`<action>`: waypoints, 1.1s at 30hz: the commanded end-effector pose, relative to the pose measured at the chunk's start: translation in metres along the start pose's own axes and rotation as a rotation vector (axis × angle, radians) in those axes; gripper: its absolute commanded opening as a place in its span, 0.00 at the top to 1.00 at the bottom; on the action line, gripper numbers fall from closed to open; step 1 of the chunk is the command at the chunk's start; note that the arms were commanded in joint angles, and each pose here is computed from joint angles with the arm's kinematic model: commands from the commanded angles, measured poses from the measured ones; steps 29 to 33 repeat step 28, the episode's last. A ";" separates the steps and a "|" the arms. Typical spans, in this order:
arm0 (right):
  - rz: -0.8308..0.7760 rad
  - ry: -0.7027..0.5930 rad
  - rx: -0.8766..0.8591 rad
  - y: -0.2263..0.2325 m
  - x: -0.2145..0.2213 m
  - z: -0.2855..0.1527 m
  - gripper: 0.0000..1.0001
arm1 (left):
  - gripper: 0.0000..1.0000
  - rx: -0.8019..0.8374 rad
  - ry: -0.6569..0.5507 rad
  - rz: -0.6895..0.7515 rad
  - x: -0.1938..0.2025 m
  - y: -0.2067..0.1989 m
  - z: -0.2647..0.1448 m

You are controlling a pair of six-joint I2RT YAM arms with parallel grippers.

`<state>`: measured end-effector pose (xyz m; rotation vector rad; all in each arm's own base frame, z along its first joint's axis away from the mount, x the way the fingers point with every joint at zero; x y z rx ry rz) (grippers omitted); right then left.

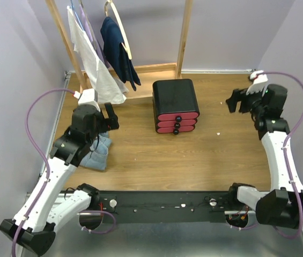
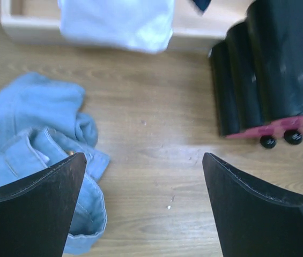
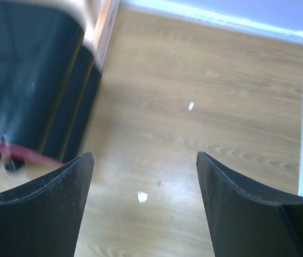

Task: Organize the makeup
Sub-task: Reset both arms

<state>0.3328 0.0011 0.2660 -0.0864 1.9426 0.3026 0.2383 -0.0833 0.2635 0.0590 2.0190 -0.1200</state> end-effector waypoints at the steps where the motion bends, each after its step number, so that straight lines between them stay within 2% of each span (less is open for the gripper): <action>1: 0.244 -0.071 0.104 -0.013 -0.043 -0.014 0.13 | 0.01 -0.011 -0.023 0.072 -0.047 0.005 -0.026; 6: 0.327 -0.156 0.260 -0.029 -0.073 -0.031 0.07 | 0.01 -0.010 -0.067 0.107 -0.078 0.006 -0.041; 7: 0.330 -0.197 0.323 -0.036 -0.088 -0.039 0.01 | 0.01 -0.006 -0.075 0.107 -0.082 0.006 -0.043; 13: 0.368 -0.191 0.531 -0.062 -0.104 -0.053 0.00 | 0.01 0.018 -0.106 0.094 -0.091 0.001 -0.047; 24: 0.319 -0.229 0.582 -0.064 -0.110 -0.069 0.00 | 0.01 0.045 -0.118 0.060 -0.082 0.000 -0.054; 33: 0.305 -0.239 0.553 -0.061 -0.107 -0.069 0.00 | 0.01 0.039 -0.112 0.062 -0.081 0.001 -0.054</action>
Point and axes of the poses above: each gripper's point midway between its finger pads, its own z axis out along the fingers, its own y axis along the line the jaws close on, x = y × z, the point moved 3 cm from there along -z, back along the fingers, and after that the axes turned 13 degrees about z, right-handed, at the moved point
